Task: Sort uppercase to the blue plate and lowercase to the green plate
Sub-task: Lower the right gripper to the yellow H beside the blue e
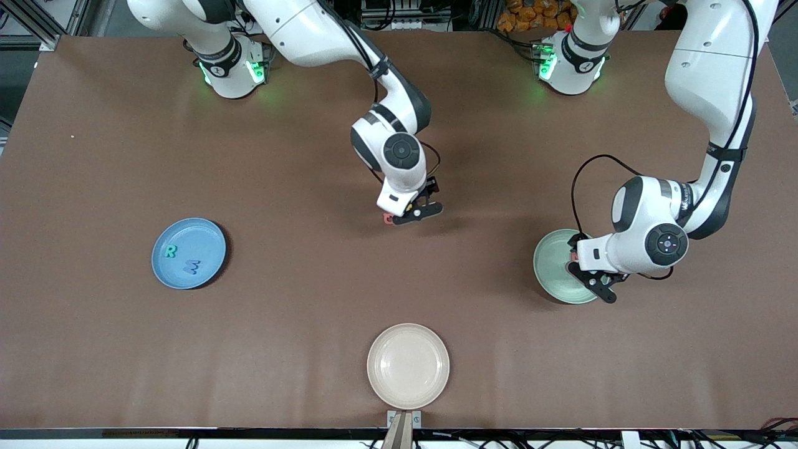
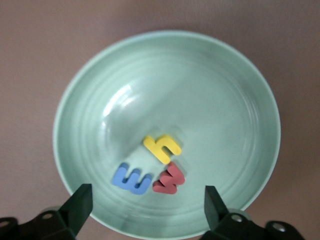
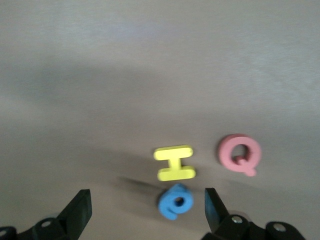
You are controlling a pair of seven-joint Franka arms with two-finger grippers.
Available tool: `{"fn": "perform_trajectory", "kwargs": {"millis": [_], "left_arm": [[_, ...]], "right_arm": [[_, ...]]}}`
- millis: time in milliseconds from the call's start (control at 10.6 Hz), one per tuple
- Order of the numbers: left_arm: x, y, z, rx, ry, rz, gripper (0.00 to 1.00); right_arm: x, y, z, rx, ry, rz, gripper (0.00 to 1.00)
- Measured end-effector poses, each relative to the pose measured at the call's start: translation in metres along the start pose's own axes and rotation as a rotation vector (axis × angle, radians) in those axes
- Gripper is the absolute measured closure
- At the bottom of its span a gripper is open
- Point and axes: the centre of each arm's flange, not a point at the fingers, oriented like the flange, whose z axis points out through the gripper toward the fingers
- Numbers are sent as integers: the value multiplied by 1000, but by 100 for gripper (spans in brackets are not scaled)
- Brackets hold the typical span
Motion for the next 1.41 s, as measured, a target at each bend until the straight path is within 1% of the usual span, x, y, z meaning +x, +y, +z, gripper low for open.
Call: {"fn": "perform_trajectory", "kwargs": {"millis": [94,283,471,1131,1413], "left_arm": [[3,-2,-12,14,18,-1,0],[8,-6,-37,43,53,-3,0],[11,-3,-52,60,72,4,0],[16,3,-56,65,75,15,0],[16,4,-56,66,75,16,0]], "right_arm": [[0,-3,2,7,21,-4,0],[1,1,18,-2,24,-9,0],[5,5,31,-4,44,-27,0],[9,11,30,-6,54,-33,0],[25,28,22,0,69,-3,0]]}}
